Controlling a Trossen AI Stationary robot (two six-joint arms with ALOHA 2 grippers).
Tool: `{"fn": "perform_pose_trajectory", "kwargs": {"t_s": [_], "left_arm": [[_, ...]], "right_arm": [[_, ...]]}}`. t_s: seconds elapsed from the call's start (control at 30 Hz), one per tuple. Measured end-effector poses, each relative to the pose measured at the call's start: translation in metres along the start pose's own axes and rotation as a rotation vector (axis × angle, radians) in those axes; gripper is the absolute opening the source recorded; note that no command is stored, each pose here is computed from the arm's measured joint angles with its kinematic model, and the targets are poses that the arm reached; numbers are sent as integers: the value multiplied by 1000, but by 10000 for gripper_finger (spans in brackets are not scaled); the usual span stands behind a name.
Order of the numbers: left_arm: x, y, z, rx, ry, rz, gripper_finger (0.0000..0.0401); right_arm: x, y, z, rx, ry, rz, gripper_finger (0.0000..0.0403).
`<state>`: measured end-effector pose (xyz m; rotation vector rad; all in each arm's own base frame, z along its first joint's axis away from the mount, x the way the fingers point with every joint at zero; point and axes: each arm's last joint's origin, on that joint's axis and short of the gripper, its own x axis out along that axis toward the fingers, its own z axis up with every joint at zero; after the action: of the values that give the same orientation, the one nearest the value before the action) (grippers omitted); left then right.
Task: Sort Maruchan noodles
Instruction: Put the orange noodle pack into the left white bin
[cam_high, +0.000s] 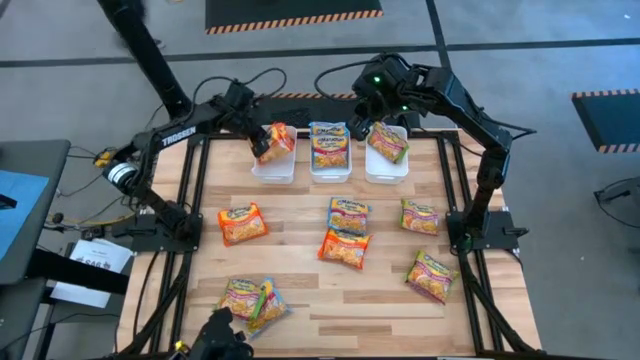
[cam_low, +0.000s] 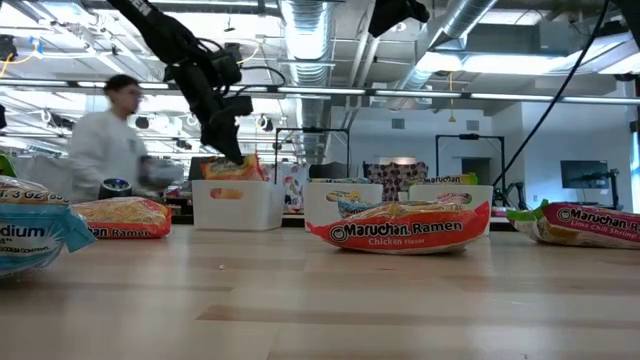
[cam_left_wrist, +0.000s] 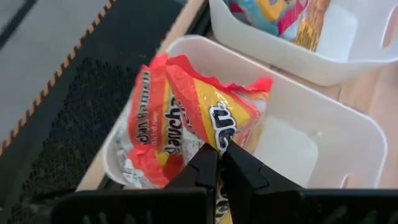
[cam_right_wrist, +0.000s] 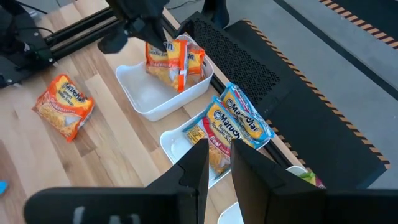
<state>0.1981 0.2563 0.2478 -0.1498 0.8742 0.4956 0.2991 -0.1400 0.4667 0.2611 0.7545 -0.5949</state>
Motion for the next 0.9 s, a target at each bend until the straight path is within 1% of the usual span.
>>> {"fn": "perform_pose_trajectory", "kwargs": {"t_s": [0.17, 0.3, 0.47, 0.6, 0.73, 0.9], "left_arm": [[15, -1, -3, 3, 32, -21, 4], [23, -4, -2, 13, 30, -30, 9], [24, -8, 0, 41, 22, -35, 11], [24, -8, 0, 38, 22, -35, 15], [24, -8, 0, 35, 22, -35, 30], [24, -8, 1, 35, 20, -37, 64]], "right_arm": [[0, 2, 0, -2, 0, 5, 93], [0, 2, 0, -2, 0, 5, 93], [0, 2, 0, -2, 0, 5, 93], [0, 2, 0, -2, 0, 5, 93], [0, 2, 0, -3, 1, 5, 93], [0, 2, 0, -3, 1, 5, 93]]}}
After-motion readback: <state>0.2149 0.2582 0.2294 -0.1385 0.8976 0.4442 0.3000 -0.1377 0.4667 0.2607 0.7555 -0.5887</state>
